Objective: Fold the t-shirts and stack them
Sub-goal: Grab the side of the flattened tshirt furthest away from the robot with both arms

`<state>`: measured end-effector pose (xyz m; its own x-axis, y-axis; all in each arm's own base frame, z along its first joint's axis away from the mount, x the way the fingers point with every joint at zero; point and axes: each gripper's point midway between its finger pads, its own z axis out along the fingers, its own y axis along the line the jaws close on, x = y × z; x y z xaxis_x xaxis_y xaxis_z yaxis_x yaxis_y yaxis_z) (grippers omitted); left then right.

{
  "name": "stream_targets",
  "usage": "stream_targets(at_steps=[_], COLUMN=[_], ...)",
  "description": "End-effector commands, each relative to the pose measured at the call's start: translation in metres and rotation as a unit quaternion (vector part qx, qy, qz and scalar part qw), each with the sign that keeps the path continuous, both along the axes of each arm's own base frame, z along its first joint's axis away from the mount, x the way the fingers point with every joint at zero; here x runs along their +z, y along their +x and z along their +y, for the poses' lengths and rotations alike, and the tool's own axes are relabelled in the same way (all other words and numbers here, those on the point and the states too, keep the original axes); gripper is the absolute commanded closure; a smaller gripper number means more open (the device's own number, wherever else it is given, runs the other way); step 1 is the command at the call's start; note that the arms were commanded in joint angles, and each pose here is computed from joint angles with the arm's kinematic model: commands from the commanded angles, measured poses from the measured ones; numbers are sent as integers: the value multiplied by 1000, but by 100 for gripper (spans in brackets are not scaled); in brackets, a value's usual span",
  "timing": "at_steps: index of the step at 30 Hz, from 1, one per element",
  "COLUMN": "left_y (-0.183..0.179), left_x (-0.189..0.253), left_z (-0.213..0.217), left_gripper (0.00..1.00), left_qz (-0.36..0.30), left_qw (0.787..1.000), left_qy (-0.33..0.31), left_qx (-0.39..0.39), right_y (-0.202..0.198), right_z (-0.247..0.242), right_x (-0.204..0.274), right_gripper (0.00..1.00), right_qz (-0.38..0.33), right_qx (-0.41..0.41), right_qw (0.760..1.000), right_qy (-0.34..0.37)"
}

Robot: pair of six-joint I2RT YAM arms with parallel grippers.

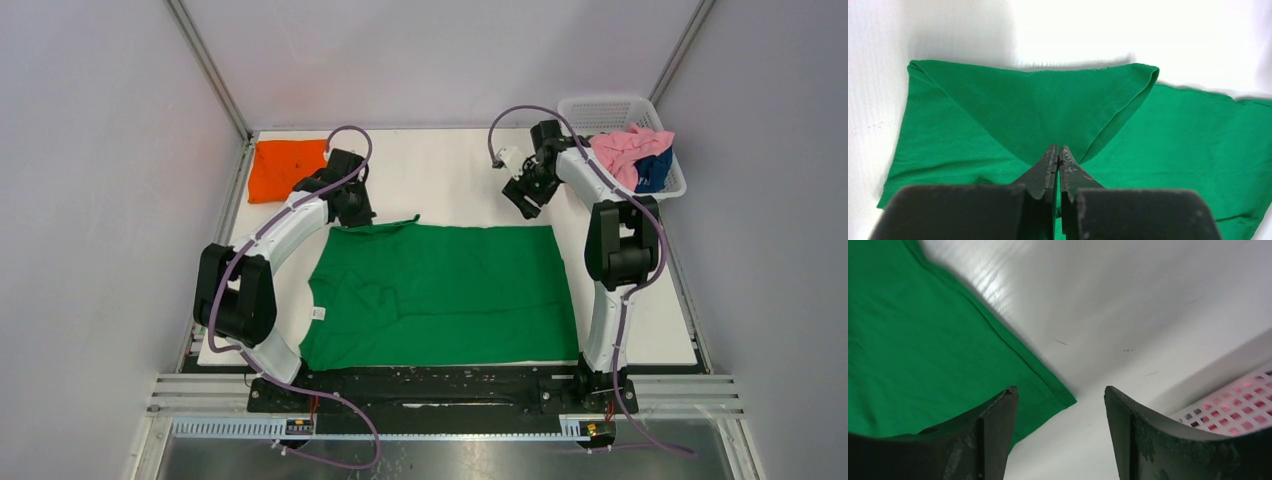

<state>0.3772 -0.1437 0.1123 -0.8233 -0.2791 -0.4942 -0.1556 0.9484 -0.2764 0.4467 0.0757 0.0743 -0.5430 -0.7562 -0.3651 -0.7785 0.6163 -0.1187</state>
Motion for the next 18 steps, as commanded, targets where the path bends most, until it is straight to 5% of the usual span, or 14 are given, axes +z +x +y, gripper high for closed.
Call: stream_targets(at_steps=[1,8,18], left_y=[-1,-3,-4], left_x=[19,17,14], left_z=[-1,6,7], left_gripper=[100,100,100], left_qz=[-27,-26,-22], left_qw=[1000,1000,1000], left_qy=[-6,8,11], left_qx=[-3,3,8], right_y=[-30,-36,-43], right_z=[-22,-39,-39], right_x=[-31,-73,-74], right_gripper=[29,31,56], right_qz=[93,144,163], right_qx=[116,112,113], right_qw=[987,977,972], right_qy=[-64,-110,-123])
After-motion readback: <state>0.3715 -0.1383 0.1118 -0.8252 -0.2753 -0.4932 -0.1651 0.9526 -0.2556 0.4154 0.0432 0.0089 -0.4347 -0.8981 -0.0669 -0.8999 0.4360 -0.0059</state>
